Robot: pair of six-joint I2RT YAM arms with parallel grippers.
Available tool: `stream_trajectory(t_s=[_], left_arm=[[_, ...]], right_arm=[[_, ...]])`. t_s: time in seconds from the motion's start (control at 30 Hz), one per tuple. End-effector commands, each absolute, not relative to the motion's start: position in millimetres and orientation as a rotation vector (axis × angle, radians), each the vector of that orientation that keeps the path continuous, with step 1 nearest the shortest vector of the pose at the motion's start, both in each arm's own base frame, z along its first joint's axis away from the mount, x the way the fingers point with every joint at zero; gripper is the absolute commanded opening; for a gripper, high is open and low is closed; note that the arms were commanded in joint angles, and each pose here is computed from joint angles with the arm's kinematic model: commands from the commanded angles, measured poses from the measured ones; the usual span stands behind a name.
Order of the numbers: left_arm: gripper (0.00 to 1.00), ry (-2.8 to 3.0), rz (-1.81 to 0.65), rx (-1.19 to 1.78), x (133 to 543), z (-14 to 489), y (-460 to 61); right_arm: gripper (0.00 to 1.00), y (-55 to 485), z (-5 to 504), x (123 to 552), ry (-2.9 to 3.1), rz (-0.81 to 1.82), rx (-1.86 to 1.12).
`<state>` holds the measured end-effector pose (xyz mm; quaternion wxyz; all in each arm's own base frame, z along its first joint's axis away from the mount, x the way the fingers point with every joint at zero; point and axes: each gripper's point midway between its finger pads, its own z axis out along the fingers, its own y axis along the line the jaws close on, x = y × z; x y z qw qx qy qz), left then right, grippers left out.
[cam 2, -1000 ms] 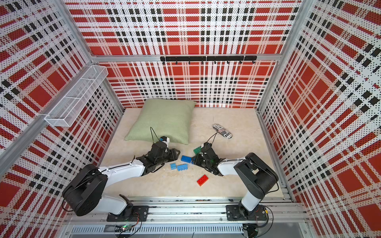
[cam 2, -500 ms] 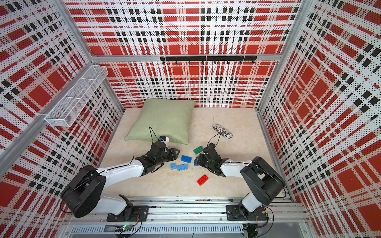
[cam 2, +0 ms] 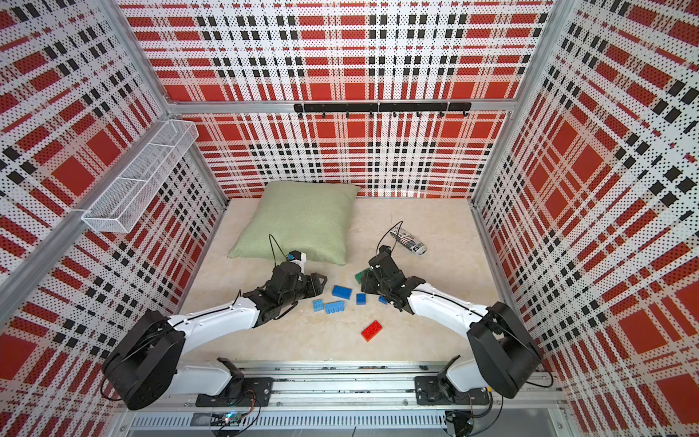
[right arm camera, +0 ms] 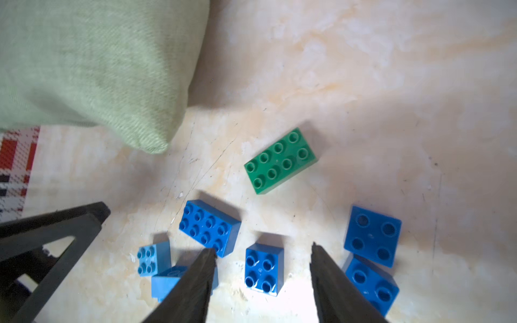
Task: Assemble a heart with lego
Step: Adjust the lego brick at the center of the board, then move the lego brick at the center of the board.
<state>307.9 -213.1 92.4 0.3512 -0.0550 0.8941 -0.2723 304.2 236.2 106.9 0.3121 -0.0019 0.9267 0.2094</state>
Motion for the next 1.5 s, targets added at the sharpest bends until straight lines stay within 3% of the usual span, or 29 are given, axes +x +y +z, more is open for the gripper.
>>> stream_trajectory(t_s=[0.0, 0.2, 0.43, 0.63, 0.83, 1.07, 1.3, 1.47], left_arm=[[0.58, 2.295, -0.725, -0.143, 303, 98, -212], [0.59, 2.306, -0.761, -0.117, 283, 96, -214], [0.61, 2.327, -0.759, -0.114, 269, 89, -209], [0.61, 2.311, -0.760, -0.113, 267, 96, -207], [0.61, 2.296, -0.742, -0.122, 267, 101, -202], [0.63, 2.270, -0.720, -0.126, 273, 108, -198], [0.63, 2.263, -0.722, -0.112, 284, 113, -202], [0.63, 2.259, -0.720, -0.109, 286, 114, -202]], right_arm=[[0.58, 240, 96, 288, 2.529, 0.440, -0.256], [0.60, 216, 76, 246, 2.658, 0.177, -0.288], [0.60, 185, 66, 191, 2.761, 0.250, -0.198], [0.58, 170, 44, 158, 2.861, 0.148, -0.207], [0.56, 193, 29, 153, 2.866, 0.115, -0.341], [0.58, 227, 30, 176, 2.825, 0.093, -0.360], [0.74, 245, 38, 202, 2.754, 0.067, -0.395], [0.77, 247, 30, 192, 2.778, 0.114, -0.545]])
